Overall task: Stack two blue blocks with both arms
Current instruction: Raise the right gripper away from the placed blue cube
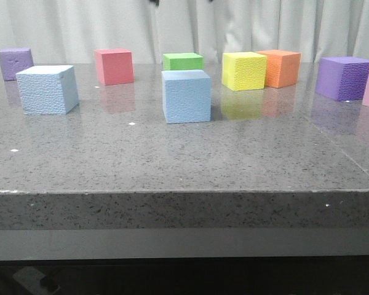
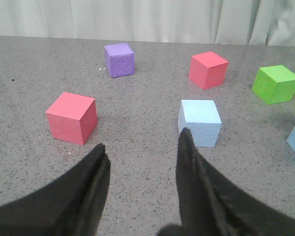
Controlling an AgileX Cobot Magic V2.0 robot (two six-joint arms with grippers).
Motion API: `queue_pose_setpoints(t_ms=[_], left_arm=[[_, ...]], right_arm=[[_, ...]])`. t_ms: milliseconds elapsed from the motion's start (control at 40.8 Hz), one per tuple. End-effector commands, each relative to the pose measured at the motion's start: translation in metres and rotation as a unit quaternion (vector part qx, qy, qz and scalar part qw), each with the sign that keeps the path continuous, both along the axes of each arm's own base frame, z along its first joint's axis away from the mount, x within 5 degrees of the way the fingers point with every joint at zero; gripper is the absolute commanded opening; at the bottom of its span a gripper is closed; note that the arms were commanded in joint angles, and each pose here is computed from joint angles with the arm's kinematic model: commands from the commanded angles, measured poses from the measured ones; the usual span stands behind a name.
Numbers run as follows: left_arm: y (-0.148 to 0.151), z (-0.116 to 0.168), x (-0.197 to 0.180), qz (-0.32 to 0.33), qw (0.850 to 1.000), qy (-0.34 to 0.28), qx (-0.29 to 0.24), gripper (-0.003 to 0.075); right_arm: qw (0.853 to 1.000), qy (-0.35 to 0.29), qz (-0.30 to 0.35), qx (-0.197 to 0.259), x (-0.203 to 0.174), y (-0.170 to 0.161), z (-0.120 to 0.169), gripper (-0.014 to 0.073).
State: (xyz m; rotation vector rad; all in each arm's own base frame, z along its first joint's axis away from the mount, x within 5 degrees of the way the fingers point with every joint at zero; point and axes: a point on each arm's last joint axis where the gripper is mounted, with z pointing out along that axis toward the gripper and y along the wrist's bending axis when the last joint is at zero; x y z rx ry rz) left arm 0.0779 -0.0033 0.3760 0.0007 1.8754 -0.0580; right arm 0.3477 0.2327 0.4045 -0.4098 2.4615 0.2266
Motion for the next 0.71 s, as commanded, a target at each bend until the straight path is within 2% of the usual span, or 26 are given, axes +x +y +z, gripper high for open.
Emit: queue_pose_setpoints(t_ms=[0,147,319,687], left_arm=[[0.0,0.015,0.002,0.001,0.999,-0.049,-0.003,0.031],[0.0,0.015,0.002,0.001,0.999,-0.049,-0.003,0.0311],[0.0,0.015,0.002,0.001,0.999,-0.049,-0.003,0.0311],[0.0,0.015,0.002,0.001,0.999,-0.049,-0.003,0.0311]], right_arm=[[1.0,0.002,0.02,-0.007,-0.032,-0.032,0.034,0.0575],[0.999,-0.001,0.048,-0.025,-0.065,-0.056,0.041,0.0575],[0.995,-0.032,0.089,-0.02,-0.105,-0.078,0.039,0.0575],[0.987,-0.113,0.105,0.04,-0.189,-0.128,0.027,0.0575]])
